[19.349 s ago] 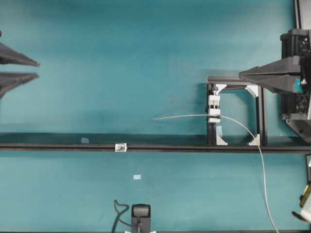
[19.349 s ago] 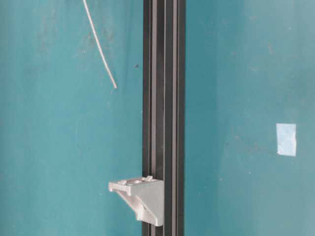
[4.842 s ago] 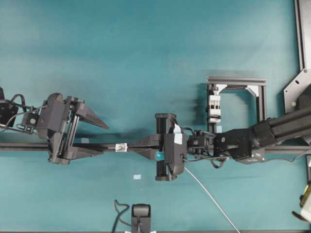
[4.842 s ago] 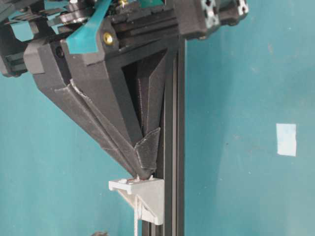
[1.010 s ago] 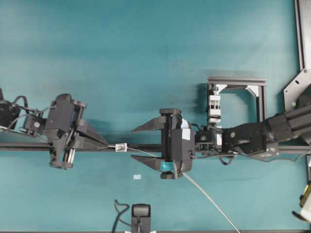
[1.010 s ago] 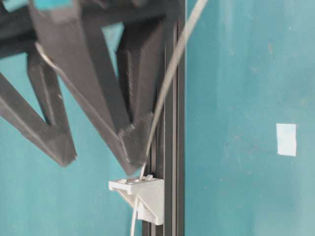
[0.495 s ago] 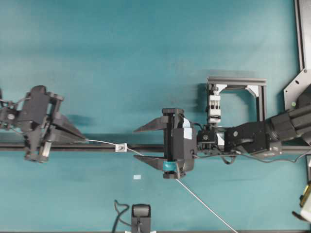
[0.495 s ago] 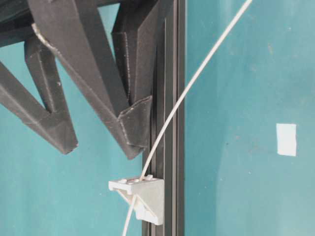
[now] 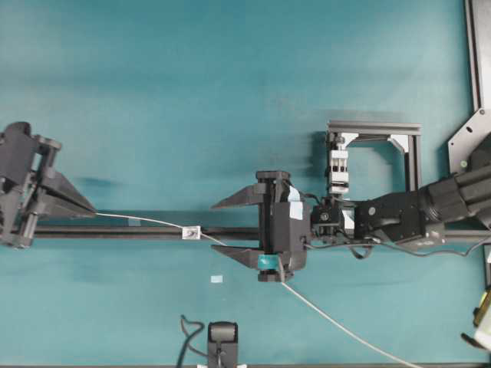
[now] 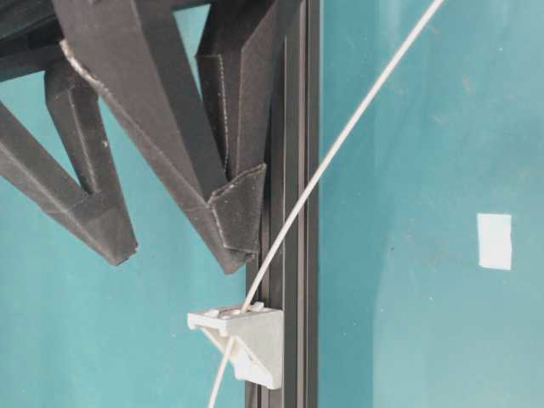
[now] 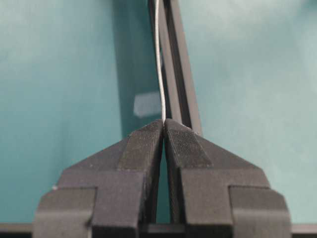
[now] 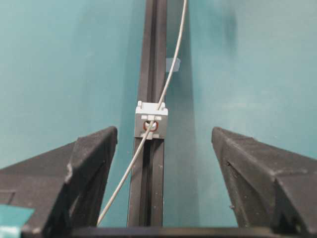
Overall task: Insert the wire into the hole on the left side and pull it with the left arm.
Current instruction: 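Pull the wire leftward through the hole with the left gripper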
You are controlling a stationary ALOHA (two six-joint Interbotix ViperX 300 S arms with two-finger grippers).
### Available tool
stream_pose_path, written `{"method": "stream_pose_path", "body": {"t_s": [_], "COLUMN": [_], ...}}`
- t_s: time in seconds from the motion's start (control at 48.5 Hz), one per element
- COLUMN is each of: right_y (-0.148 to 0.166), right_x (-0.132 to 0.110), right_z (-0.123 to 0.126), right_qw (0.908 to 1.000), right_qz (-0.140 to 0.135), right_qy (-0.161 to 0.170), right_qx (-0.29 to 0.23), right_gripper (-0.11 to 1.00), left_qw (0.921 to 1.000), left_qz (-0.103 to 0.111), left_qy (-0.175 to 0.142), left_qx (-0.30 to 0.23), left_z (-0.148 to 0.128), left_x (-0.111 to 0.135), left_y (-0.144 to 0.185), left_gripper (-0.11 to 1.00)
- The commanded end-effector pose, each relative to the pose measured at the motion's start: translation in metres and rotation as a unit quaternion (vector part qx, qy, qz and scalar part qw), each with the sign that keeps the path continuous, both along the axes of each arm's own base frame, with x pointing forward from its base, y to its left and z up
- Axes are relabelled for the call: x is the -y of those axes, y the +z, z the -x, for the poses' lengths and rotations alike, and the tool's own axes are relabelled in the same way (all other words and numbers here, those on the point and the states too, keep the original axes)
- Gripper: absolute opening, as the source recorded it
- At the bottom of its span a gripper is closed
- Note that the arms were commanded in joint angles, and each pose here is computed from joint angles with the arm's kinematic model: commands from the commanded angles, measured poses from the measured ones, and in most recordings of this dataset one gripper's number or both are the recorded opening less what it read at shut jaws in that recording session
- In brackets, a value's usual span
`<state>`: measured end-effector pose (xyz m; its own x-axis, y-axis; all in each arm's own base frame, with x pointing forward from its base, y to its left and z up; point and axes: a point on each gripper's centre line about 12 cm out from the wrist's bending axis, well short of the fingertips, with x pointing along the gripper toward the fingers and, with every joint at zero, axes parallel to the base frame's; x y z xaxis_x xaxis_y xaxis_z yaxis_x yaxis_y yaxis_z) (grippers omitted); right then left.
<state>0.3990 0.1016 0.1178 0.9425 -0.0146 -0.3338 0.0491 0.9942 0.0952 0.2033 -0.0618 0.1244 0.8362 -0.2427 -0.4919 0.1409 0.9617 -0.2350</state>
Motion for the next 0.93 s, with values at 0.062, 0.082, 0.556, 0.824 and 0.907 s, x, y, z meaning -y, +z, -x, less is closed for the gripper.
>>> {"method": "stream_pose_path", "body": {"t_s": [0.062, 0.082, 0.556, 0.824, 0.907], "right_y": [0.017, 0.017, 0.02, 0.02, 0.02], "right_x": [-0.001, -0.001, 0.001, 0.001, 0.001], "right_z": [-0.002, -0.002, -0.004, -0.005, -0.005], "right_qw": [0.9997, 0.9997, 0.9996, 0.9996, 0.9996], "right_qz": [-0.006, -0.006, -0.006, -0.006, -0.006], "right_qy": [0.001, 0.001, -0.003, -0.003, -0.002], "right_qx": [0.023, 0.023, 0.028, 0.029, 0.029], "right_gripper": [0.84, 0.84, 0.84, 0.84, 0.84], "left_qw": [0.9998, 0.9997, 0.9992, 0.9988, 0.9989], "left_qz": [0.012, 0.012, 0.038, 0.045, 0.044], "left_qy": [-0.003, -0.003, 0.013, 0.017, 0.017], "left_qx": [0.018, 0.019, -0.006, -0.006, -0.003], "left_z": [0.009, 0.011, 0.016, 0.016, 0.016], "left_x": [-0.001, -0.001, -0.003, -0.003, -0.003], "left_y": [0.011, 0.011, 0.012, 0.012, 0.014], "left_gripper": [-0.1, -0.1, -0.1, 0.12, 0.31]}}
